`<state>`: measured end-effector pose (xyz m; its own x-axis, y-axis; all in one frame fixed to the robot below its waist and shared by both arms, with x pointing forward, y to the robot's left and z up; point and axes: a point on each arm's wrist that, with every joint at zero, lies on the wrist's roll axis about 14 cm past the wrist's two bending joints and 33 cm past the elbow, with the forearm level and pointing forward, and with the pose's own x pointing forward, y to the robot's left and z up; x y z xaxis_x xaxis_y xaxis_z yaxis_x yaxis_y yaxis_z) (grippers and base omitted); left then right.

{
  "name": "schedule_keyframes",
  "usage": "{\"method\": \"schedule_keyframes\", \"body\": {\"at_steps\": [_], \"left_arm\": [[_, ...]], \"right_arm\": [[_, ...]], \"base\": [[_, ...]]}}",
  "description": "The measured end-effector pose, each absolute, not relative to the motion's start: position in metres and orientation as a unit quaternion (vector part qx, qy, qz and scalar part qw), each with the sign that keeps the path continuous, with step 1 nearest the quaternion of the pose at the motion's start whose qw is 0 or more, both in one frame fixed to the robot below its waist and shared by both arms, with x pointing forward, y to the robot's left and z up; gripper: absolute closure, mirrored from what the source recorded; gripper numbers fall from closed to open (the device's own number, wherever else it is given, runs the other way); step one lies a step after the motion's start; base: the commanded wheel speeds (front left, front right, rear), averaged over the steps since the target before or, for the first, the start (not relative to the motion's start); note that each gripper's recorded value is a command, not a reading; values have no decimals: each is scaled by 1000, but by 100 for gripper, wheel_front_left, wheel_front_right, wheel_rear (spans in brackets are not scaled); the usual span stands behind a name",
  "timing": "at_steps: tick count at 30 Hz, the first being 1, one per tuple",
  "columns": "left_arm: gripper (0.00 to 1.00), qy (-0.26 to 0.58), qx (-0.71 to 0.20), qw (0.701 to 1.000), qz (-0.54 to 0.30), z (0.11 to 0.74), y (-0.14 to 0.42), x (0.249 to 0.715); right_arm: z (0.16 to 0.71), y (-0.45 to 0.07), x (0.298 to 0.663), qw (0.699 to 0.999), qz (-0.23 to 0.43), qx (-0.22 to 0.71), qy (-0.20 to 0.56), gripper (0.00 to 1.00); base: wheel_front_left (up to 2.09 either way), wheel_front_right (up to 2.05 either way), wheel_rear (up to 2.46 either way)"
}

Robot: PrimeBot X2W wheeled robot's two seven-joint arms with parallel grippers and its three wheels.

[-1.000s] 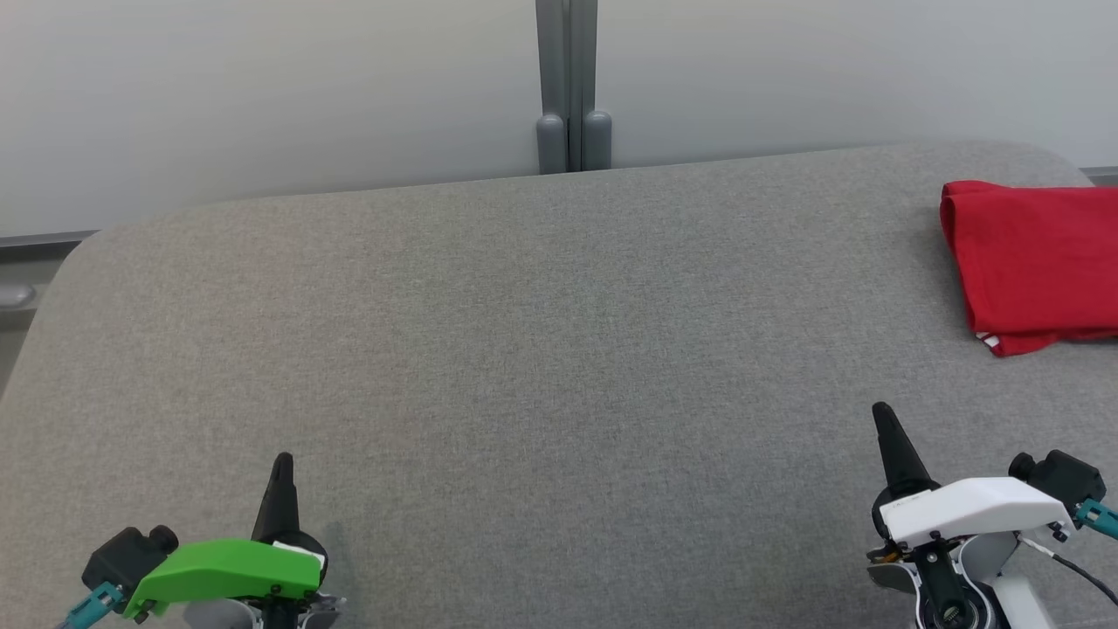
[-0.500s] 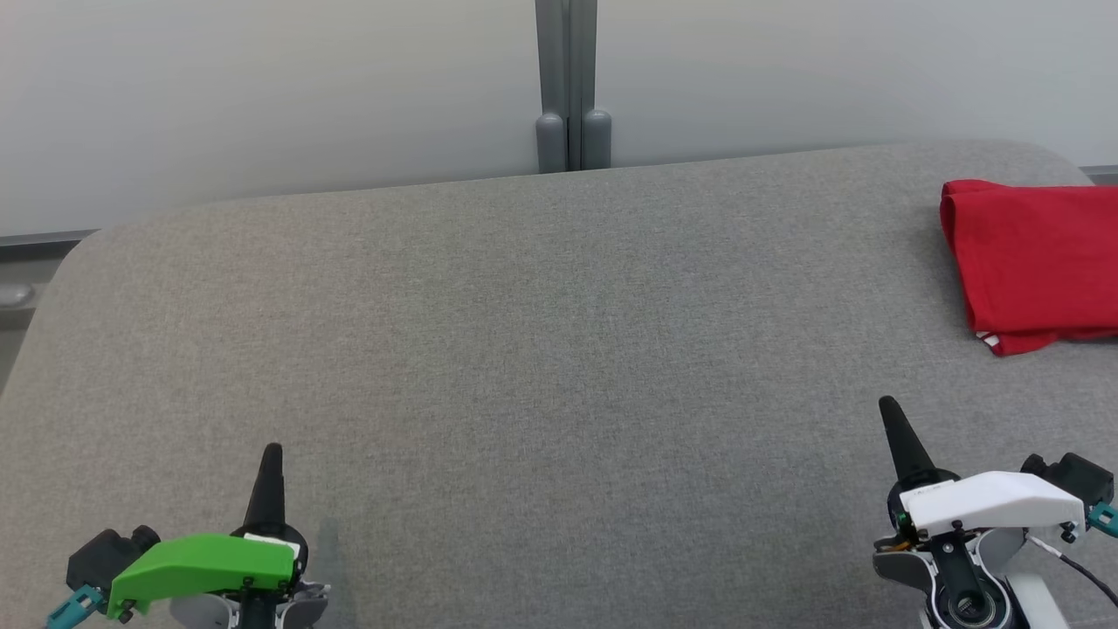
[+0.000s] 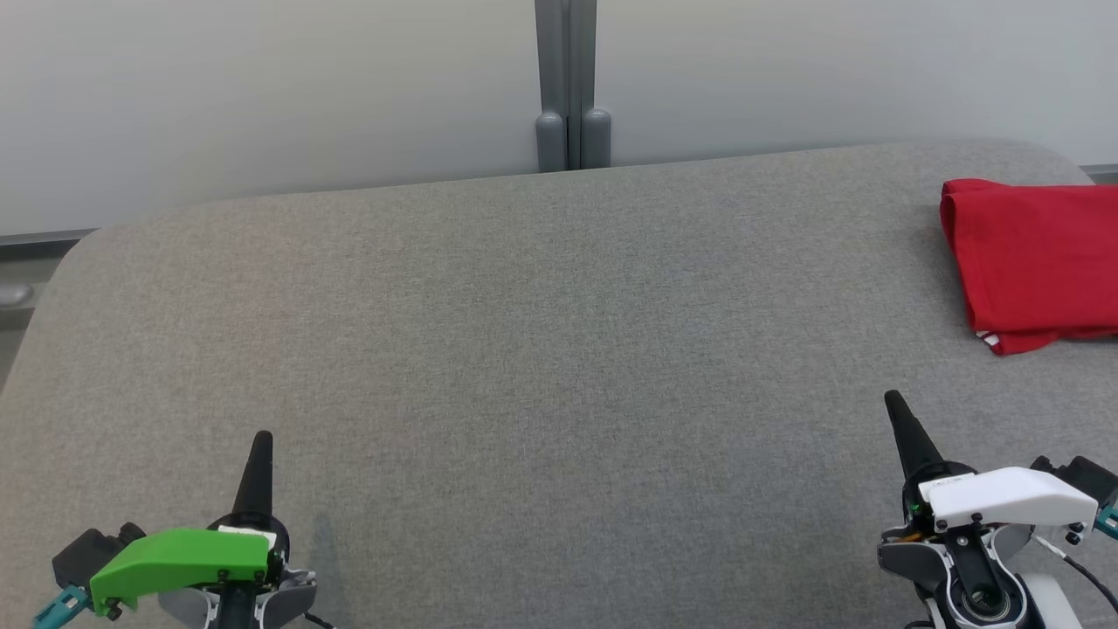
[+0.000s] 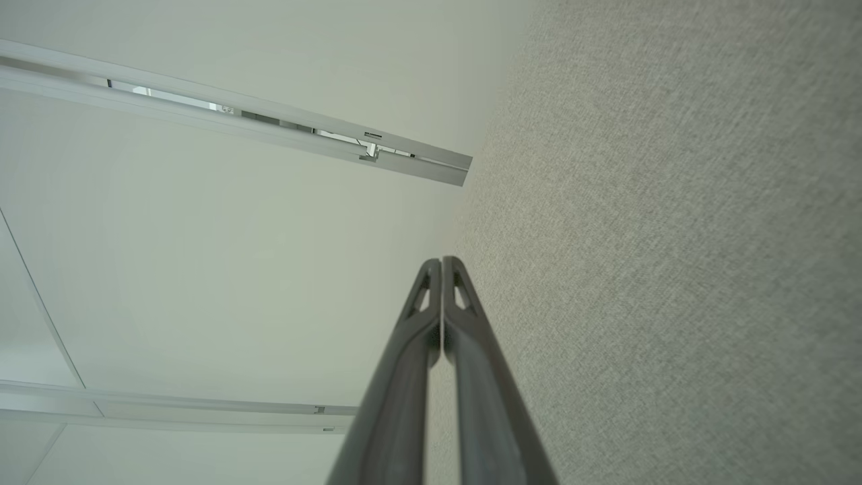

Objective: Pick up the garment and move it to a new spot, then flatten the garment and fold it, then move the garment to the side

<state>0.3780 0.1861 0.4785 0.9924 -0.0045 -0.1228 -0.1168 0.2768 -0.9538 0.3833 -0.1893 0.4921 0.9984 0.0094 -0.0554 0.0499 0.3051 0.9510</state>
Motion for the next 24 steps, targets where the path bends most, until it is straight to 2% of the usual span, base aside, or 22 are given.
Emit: {"method": "schedule_keyframes", "body": {"at_steps": [24], "left_arm": [[100,25,-667,744,19,493,194,384]], "right_arm": [[498,-195,386,749,-9,662,15,100]], "base": [[0,0,0]]}}
